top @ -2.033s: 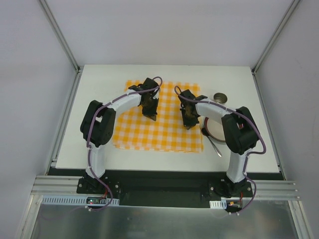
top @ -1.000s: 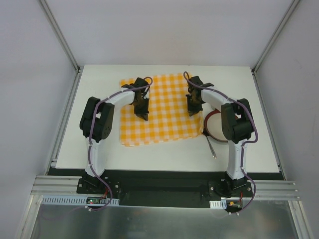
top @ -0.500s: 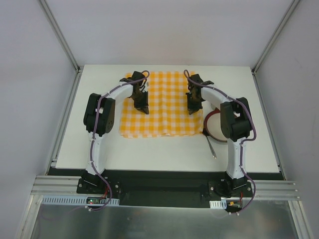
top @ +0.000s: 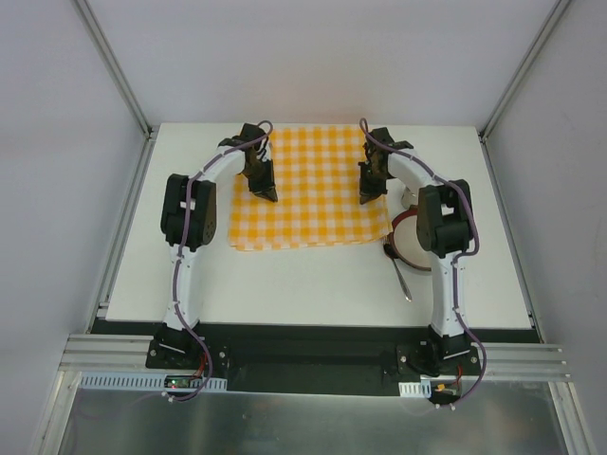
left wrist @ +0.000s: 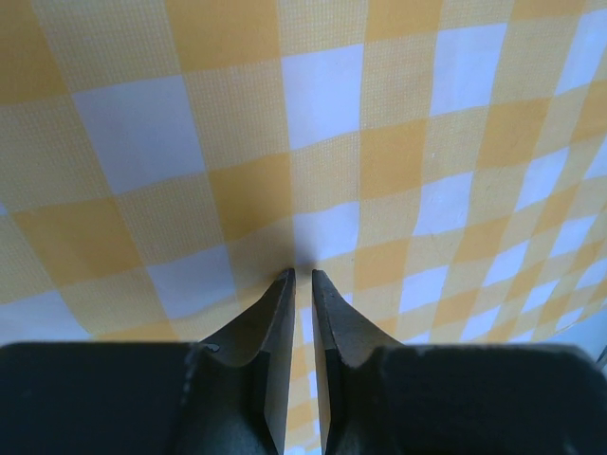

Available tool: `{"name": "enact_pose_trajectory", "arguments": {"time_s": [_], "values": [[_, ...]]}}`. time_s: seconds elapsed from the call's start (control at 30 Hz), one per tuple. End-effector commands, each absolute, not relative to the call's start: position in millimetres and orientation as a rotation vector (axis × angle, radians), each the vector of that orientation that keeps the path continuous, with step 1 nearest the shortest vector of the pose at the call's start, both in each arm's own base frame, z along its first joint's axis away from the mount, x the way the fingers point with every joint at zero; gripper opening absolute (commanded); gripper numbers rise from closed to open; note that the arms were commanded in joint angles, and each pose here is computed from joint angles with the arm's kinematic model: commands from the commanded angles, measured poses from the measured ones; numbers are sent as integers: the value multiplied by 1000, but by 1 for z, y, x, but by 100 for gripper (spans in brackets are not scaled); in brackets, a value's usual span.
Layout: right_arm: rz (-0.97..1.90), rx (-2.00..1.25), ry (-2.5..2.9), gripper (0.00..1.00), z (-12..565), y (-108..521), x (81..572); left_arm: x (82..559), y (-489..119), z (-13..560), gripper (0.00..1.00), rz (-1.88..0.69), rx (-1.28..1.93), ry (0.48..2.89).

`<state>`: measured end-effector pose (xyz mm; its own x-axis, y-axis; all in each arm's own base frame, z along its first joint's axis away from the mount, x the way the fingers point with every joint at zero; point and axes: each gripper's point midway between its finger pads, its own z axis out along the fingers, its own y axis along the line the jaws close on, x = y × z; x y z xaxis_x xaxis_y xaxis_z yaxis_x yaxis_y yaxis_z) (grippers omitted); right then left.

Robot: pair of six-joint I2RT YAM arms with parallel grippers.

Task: Set the dinner table for one person
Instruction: Move the napkin to the center of the board.

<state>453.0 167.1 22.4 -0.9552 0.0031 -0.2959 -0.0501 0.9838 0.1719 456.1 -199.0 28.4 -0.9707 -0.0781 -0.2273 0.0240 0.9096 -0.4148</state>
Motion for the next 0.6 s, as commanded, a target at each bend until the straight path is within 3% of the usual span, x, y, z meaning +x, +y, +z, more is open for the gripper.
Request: {"name": "enact_pose_trajectory", "arguments": {"time_s": [0.0, 0.57], "values": [[278, -30, 2844, 1, 22, 158, 465, 462, -201, 32, 13, -639, -17, 2832], [293, -21, 2827, 1, 20, 154, 479, 487, -173, 35, 15, -634, -110, 2796]]}}
